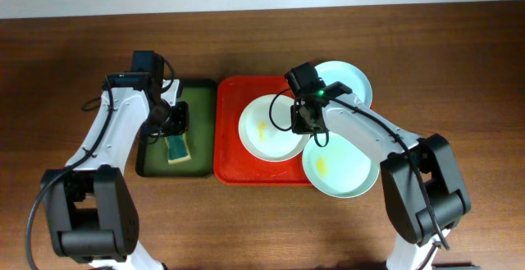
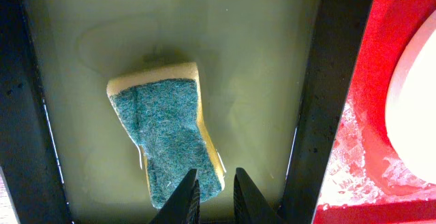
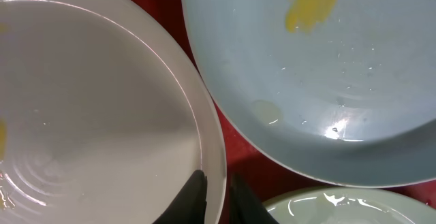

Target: Clean dirty plates on tray and stack at the side

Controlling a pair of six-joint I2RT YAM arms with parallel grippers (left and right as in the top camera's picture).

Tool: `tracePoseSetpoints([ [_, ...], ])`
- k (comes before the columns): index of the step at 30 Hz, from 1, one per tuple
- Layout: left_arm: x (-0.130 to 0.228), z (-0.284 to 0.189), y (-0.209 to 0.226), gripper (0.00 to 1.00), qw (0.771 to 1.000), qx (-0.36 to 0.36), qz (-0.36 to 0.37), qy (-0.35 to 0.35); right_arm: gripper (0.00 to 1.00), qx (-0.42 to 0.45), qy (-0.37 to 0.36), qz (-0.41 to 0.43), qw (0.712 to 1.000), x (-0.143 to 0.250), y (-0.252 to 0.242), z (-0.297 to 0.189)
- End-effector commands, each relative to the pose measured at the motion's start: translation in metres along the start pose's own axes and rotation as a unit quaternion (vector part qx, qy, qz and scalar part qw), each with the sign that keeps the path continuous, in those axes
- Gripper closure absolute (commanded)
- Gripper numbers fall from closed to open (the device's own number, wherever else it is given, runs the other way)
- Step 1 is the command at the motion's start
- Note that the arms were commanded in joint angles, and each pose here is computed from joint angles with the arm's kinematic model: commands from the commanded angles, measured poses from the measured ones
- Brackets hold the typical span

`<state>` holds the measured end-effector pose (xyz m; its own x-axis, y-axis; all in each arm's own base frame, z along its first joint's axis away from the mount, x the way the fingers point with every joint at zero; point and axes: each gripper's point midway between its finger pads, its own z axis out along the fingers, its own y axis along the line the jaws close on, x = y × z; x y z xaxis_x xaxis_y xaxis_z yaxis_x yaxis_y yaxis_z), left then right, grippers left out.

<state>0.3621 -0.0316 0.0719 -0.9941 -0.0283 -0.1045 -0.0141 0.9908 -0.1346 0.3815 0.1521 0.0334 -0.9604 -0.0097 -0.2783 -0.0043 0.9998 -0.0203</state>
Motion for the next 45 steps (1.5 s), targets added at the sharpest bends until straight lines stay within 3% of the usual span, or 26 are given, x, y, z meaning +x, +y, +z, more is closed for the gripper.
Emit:
tracePoseSetpoints([
  [1,0.0,-0.004,0.002,0.83,1.0,-0.002,-0.008,-0.006,0.86,0.011,0.006,-0.003,1.0,0.006,-0.004,0.005],
  [6,0.0,-0.004,0.002,0.82,1.0,-0.002,-0.008,-0.006,0.87,0.012,0.009,-0.004,1.0,0.015,-0.006,0.014],
  [13,0.0,-0.004,0.002,0.82,1.0,-0.002,-0.008,-0.006,0.96,0.007,0.009,-0.003,1.0,0.016,-0.005,0.016],
  [19,-0.001,-0.004,0.003,0.84,1.0,-0.004,-0.008,-0.009,0.96,-0.063,0.034,-0.002,0.997,0.024,0.02,0.014],
  [25,-0.004,-0.004,0.012,0.9,0.999,-0.031,-0.008,-0.015,0.96,-0.065,0.038,0.02,0.997,0.025,0.021,0.014],
  [28,-0.005,-0.006,0.029,0.93,0.995,-0.081,-0.048,-0.021,0.96,-0.065,0.04,0.019,0.997,0.026,0.021,0.014],
  [36,-0.004,-0.006,0.03,0.8,0.995,-0.084,-0.051,-0.021,0.96,-0.056,0.036,0.002,0.998,0.031,0.029,0.013],
  [41,-0.004,-0.006,0.03,0.8,0.995,-0.084,-0.051,-0.021,0.96,-0.052,0.05,0.014,0.997,0.037,0.027,0.013],
  [45,-0.004,-0.006,0.03,0.73,0.995,-0.084,-0.051,-0.021,0.96,-0.051,0.049,0.007,0.997,0.039,0.031,0.012],
])
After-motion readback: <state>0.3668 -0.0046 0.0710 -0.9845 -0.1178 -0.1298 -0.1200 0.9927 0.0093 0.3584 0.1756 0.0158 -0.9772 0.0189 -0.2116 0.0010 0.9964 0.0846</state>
